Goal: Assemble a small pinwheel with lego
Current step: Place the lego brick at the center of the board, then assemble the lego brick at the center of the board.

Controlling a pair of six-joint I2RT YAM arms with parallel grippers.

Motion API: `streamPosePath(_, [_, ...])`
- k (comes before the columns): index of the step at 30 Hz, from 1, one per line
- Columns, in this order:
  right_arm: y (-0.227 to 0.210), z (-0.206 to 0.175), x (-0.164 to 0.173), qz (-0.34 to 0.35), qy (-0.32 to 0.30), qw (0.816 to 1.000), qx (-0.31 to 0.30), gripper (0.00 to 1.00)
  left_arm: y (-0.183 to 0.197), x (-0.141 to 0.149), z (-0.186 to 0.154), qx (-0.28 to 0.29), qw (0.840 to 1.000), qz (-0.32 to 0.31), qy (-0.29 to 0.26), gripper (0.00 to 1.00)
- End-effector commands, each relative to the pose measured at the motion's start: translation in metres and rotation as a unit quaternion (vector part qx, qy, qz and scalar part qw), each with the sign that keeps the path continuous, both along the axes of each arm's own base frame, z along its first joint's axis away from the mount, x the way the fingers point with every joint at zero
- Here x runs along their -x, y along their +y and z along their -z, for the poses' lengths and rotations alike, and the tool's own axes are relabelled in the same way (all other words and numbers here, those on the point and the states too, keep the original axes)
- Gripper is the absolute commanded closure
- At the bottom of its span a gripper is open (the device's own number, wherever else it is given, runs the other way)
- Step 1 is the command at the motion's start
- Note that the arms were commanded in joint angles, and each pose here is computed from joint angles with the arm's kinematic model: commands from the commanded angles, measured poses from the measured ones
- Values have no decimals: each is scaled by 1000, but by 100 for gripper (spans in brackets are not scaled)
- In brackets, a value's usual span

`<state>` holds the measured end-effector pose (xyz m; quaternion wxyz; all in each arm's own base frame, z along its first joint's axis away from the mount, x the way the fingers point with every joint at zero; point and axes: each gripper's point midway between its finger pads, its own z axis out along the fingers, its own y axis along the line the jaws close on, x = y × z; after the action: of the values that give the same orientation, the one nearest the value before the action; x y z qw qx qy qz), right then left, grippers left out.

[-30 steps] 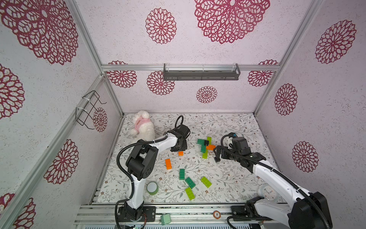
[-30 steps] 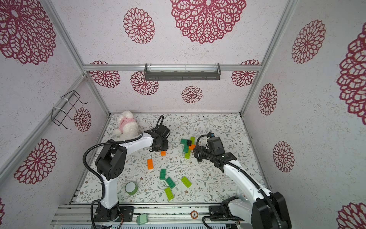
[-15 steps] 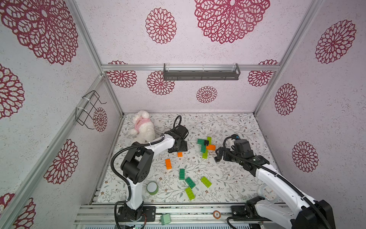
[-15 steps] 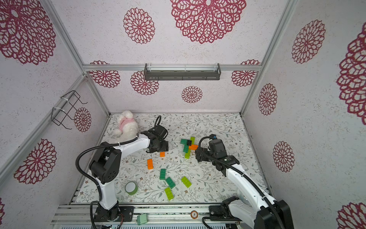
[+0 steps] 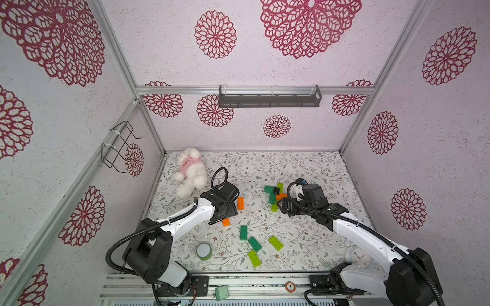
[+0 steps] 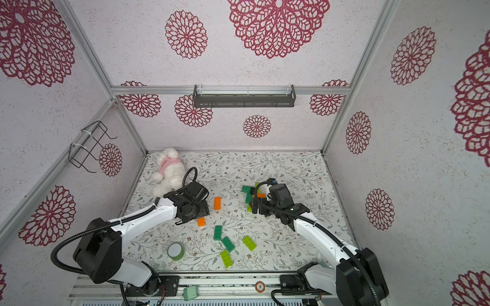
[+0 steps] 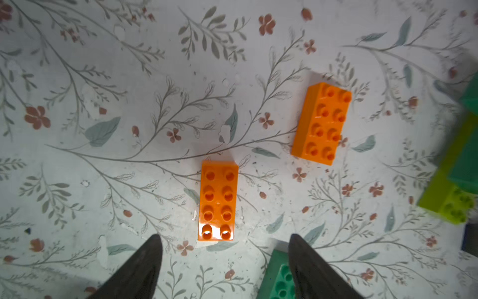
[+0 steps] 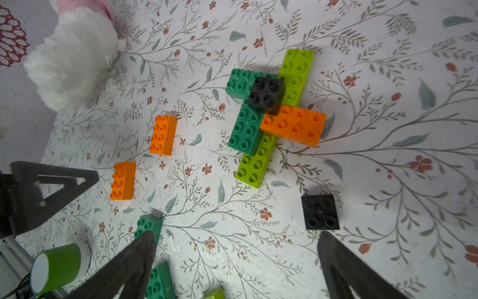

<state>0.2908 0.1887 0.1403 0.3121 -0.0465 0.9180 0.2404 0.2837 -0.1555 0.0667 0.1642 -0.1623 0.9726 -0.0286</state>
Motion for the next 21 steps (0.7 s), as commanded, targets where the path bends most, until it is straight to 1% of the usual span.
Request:
streamPosePath(1, [8,-16,-4,-8,-25,999,-22,3,-9,-5,9,13,1000,-10,4,25])
streamPosePath(3, [6,-17,-3,-6,-26,999,-22,3,-9,-6,18,7,1000,-10,13,28])
streamPosePath(6, [5,-16,-1,-4,-25,999,-22,3,-6,-7,27,-7,1000,-15,20,36])
streamPosePath(11, [5,-14,1,-8,-21,1000,-21,4,1,-9,36,-19,999,-22,22,41])
streamPosePath(13, [5,-14,1,-7,-21,1000,-21,4,0,-12,39,-16,999,-22,22,47])
streamPosePath(17, [4,-14,0,-6,-22,1000,-18,4,1,-14,44,-23,999,-21,23,53])
streamPosePath(21, [4,-13,1,-5,-21,1000,-19,5,2,-13,49,-28,999,-23,29,61])
